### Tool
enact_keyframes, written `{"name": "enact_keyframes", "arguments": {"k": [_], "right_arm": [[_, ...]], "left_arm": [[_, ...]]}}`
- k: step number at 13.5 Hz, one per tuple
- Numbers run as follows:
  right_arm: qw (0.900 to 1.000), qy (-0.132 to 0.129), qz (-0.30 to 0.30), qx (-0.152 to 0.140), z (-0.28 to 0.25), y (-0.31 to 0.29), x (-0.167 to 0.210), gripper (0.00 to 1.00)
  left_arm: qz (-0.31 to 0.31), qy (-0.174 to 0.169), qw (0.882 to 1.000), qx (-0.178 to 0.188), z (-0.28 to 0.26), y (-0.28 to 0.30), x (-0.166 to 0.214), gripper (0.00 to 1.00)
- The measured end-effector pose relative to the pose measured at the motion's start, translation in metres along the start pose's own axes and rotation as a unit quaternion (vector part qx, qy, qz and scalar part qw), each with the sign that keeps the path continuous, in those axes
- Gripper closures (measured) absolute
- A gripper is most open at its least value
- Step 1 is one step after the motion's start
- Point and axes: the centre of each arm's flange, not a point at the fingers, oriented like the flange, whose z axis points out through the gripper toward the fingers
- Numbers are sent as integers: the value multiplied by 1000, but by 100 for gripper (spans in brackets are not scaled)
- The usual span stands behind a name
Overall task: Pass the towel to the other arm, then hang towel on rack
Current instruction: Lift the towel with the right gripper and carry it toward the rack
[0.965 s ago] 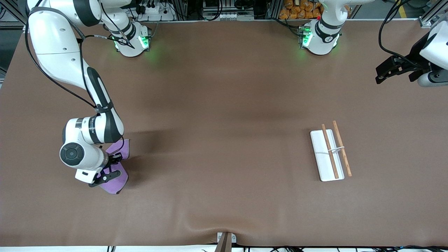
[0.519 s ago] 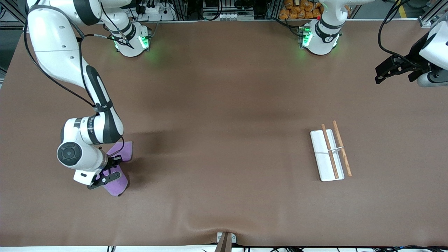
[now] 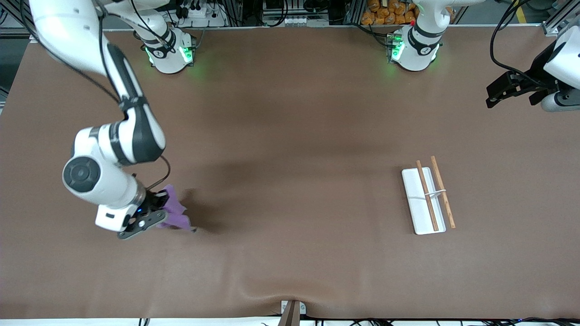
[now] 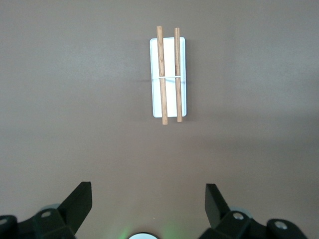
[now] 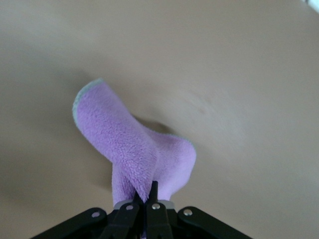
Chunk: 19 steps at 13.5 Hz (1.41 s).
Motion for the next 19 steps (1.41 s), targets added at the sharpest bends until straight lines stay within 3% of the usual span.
{"name": "enact_keyframes", "arguments": {"k": [3, 8, 10, 14, 19], "right_arm": [[998, 34, -46, 13, -39, -61, 25, 98], [990, 55, -122, 33, -67, -175, 48, 98], [988, 84, -128, 35, -72, -224, 57, 98], [983, 126, -123, 52, -57, -321, 67, 98], [973, 181, -123, 73, -36, -362, 80, 98]], "left_arm": [[0, 0, 1000, 0, 0, 0, 0, 0], [-10, -2, 1000, 0, 2, -2, 1, 0], [-18, -4, 1000, -1, 5, 0, 2, 0], [-62, -25, 996, -56, 24, 14, 16, 0], [-154, -79, 979, -111, 70, 35, 43, 0]]}}
